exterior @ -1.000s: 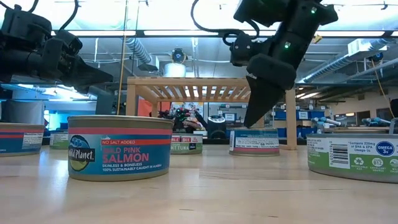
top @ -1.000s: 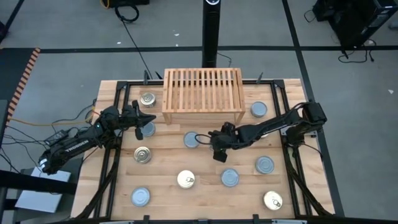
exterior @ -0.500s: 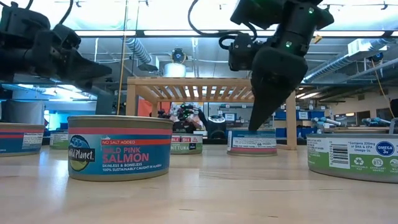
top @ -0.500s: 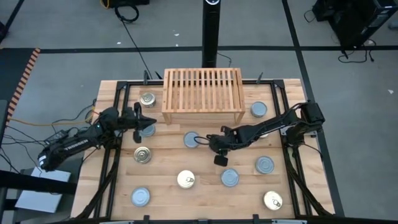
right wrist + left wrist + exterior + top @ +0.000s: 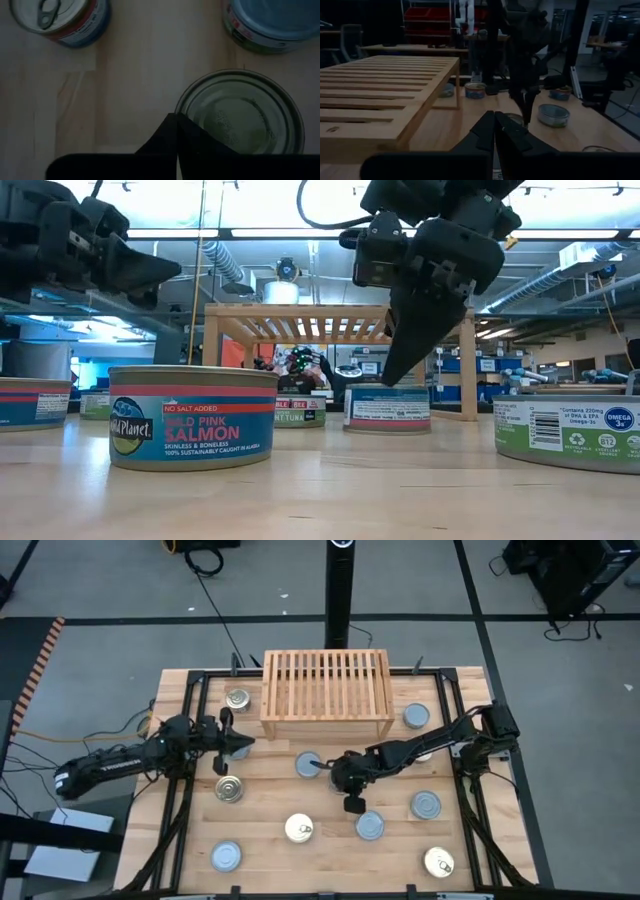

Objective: Stack canned seafood by type on shelf
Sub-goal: Put the blue-pink tuna can on the shelf

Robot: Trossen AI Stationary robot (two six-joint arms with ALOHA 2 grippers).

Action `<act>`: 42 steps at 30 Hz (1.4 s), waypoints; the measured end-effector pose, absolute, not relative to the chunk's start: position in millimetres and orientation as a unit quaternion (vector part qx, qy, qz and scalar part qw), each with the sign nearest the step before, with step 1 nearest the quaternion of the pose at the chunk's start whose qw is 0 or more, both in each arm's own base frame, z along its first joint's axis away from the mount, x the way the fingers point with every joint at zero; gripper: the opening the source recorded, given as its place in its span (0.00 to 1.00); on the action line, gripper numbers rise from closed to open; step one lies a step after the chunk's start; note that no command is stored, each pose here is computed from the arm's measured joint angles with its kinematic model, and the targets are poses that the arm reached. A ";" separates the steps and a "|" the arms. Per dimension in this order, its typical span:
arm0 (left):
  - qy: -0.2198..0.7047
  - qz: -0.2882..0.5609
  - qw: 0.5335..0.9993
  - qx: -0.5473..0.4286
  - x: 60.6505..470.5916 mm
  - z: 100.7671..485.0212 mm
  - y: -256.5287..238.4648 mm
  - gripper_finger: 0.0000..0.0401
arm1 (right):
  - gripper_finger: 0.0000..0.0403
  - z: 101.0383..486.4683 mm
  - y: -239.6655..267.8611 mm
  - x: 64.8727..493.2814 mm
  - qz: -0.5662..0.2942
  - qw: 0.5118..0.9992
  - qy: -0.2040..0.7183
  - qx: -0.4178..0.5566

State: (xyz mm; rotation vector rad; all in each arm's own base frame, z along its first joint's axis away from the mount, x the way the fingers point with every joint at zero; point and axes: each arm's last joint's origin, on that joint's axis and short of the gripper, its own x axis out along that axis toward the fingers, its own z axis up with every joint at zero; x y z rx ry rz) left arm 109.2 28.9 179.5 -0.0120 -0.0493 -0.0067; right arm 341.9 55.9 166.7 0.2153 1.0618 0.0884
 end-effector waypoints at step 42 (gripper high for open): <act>0.243 -0.027 0.970 0.020 349.0 162.9 -8.6 0.05 | 0.00 134.9 80.5 281.9 -0.018 0.878 0.476 0.043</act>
